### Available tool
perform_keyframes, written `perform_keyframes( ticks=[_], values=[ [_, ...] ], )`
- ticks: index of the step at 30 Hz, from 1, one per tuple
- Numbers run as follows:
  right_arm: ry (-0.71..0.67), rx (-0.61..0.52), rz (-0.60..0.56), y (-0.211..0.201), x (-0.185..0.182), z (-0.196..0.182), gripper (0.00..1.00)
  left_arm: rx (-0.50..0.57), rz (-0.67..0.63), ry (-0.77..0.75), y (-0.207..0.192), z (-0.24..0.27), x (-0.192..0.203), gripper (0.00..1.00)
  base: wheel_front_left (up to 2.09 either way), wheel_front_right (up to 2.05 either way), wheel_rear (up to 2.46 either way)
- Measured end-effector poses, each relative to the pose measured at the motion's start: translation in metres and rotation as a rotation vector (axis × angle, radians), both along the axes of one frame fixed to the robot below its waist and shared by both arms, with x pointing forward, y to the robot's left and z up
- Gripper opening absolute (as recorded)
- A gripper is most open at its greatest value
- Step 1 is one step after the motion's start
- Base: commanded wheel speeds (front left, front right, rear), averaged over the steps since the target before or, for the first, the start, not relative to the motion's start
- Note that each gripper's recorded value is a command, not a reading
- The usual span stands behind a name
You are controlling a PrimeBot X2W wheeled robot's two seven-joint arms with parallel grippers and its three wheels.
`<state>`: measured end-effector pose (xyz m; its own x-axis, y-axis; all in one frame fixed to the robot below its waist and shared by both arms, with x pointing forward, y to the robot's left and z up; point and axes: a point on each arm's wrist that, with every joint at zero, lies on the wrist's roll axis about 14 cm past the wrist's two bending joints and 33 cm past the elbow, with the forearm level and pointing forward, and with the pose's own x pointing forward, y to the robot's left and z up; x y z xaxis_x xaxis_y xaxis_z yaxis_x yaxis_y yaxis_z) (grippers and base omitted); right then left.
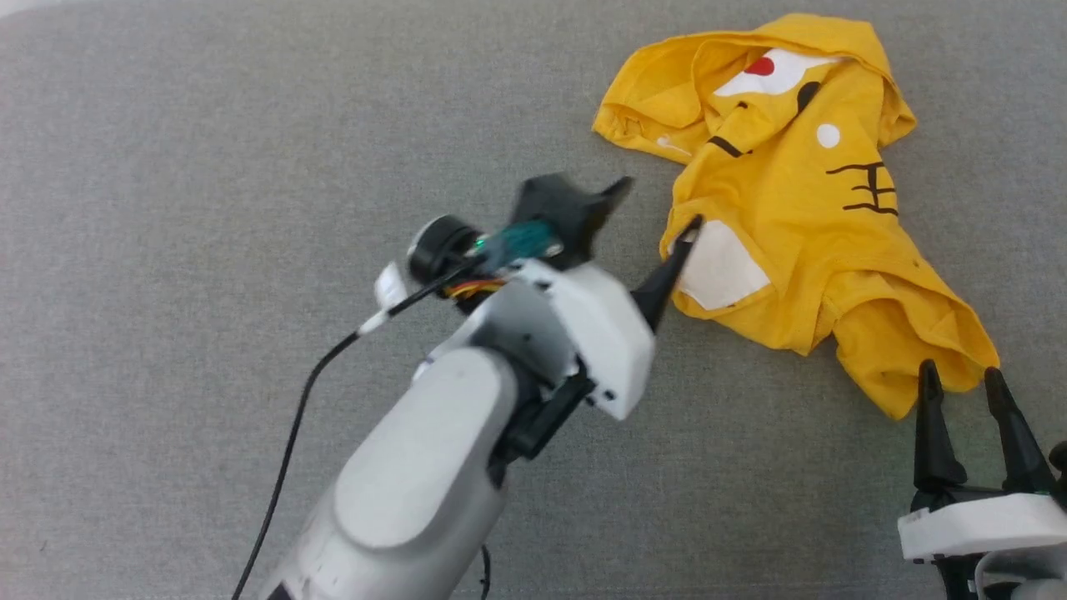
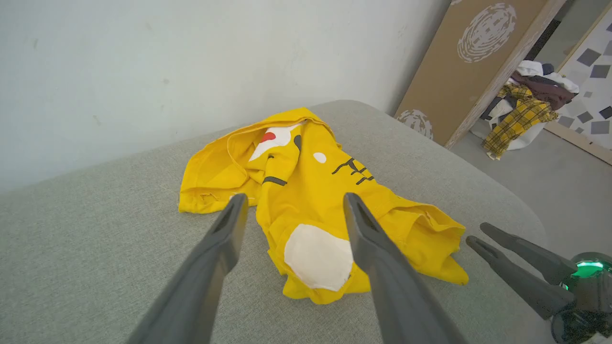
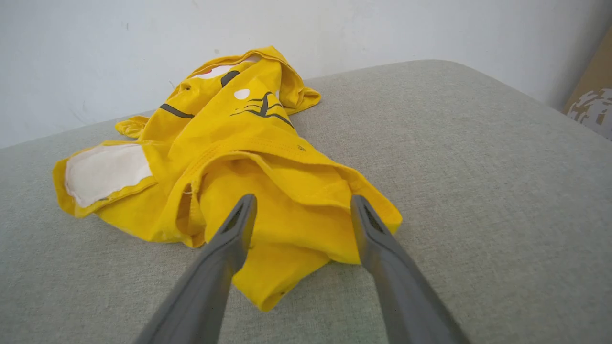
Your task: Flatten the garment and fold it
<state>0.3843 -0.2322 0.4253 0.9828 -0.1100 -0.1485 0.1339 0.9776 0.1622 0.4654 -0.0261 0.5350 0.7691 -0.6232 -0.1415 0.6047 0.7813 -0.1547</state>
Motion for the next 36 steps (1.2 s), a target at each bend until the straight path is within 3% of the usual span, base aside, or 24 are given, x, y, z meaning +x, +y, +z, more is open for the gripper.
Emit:
perform_keyframes(
  ticks=[8,14,22,23,24,31,36],
  values=[
    [0.029,0.006,-0.003,0.0,0.004,-0.012,1.0,0.198,-0.09,0.212,-0.034,-0.051,0.005,1.0,0.0,0.0,0.0],
    [0.048,0.021,-0.025,-0.005,-0.001,-0.018,1.0,0.3,-0.074,0.331,-0.037,-0.089,0.011,1.0,0.0,0.0,0.0],
    [0.057,0.021,-0.084,-0.023,-0.007,-0.02,1.0,0.314,-0.044,0.459,-0.042,-0.13,0.014,1.0,0.0,0.0,0.0],
    [0.059,0.02,-0.092,-0.025,-0.008,-0.02,1.0,0.311,-0.048,0.466,-0.044,-0.134,0.013,0.73,0.0,0.0,0.0],
    [0.062,0.018,-0.1,-0.028,-0.009,-0.021,1.0,0.303,-0.05,0.47,-0.045,-0.136,0.014,0.0,0.0,0.0,0.0],
    [0.076,0.005,-0.134,-0.039,-0.013,-0.024,1.0,0.205,-0.098,0.488,-0.062,-0.137,0.012,0.0,0.0,0.0,0.0],
    [0.065,0.009,-0.123,-0.036,-0.008,-0.022,1.0,0.115,-0.068,0.405,-0.057,-0.109,0.028,0.0,0.0,0.0,0.0]
  ],
)
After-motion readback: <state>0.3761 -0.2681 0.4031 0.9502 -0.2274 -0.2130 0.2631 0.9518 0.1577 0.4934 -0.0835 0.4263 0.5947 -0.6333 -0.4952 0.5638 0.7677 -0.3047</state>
